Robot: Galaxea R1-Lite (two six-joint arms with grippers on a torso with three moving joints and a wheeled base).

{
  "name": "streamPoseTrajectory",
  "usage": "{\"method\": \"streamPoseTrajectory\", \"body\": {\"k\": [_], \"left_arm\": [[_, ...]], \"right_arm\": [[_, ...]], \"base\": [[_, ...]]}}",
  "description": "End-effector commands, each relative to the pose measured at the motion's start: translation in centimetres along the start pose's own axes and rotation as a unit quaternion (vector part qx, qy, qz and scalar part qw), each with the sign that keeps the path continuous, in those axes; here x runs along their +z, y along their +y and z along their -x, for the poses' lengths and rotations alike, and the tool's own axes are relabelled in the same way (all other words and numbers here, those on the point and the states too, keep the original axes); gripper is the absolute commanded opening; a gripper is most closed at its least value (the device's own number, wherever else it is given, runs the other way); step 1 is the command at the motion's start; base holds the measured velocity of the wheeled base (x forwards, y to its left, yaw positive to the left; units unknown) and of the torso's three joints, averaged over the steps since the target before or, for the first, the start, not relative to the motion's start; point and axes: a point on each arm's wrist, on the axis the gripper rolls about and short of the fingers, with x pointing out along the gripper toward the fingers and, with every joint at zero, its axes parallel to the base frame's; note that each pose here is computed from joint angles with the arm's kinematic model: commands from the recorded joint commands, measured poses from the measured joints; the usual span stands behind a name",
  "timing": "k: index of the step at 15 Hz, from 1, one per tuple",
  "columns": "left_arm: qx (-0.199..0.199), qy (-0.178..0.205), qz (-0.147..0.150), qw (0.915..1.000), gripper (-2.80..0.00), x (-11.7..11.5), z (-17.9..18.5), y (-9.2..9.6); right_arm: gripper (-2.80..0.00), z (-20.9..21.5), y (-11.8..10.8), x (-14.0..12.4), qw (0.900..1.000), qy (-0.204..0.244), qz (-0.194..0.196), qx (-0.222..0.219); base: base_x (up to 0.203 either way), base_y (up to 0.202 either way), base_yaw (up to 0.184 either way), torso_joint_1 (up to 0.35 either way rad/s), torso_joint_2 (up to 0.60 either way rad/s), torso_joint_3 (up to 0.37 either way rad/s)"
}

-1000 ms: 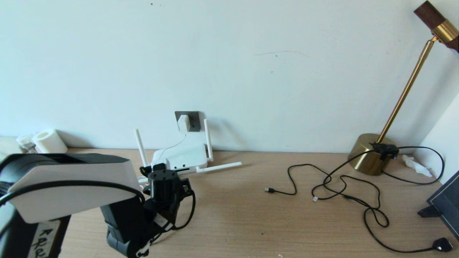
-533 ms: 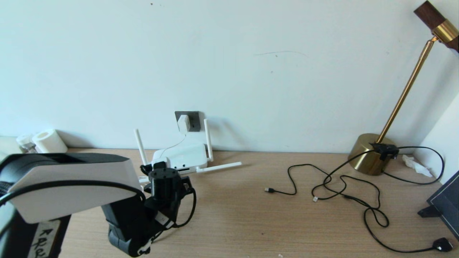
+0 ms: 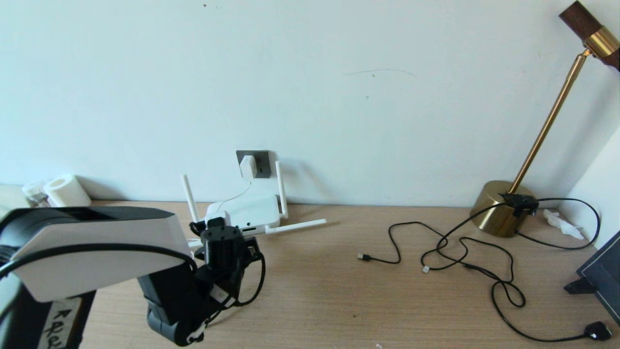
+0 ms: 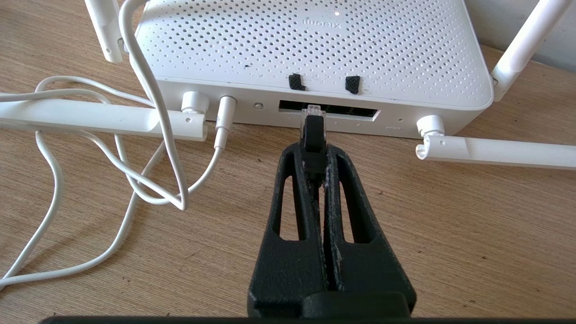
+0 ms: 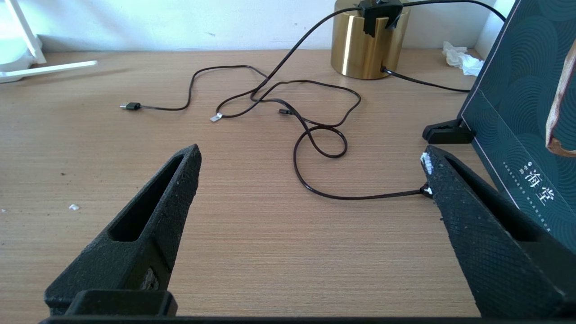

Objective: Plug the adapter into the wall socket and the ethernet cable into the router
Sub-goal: Plug cable into router interface

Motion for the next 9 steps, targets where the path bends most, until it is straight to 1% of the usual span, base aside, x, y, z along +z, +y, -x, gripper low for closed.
{"method": "streamPoseTrajectory", "body": {"k": [1,9], "left_arm": [[0.002,-0.003,0.003,1.0000,-2.80,0.04,-0.05,0.05],[0.007,0.001,0.001,1.0000,-2.80,-0.25,-0.34,0.39]], "right_arm": [[0.00,-0.01,0.00,0.01,1.000,0.000,0.000,0.000],[0.00,-0.01,0.00,0.01,1.000,0.000,0.000,0.000]], "base": [[0.000,0.000,0.000,0.000,0.00,0.000],[0.000,0.000,0.000,0.000,0.00,0.000]]}}
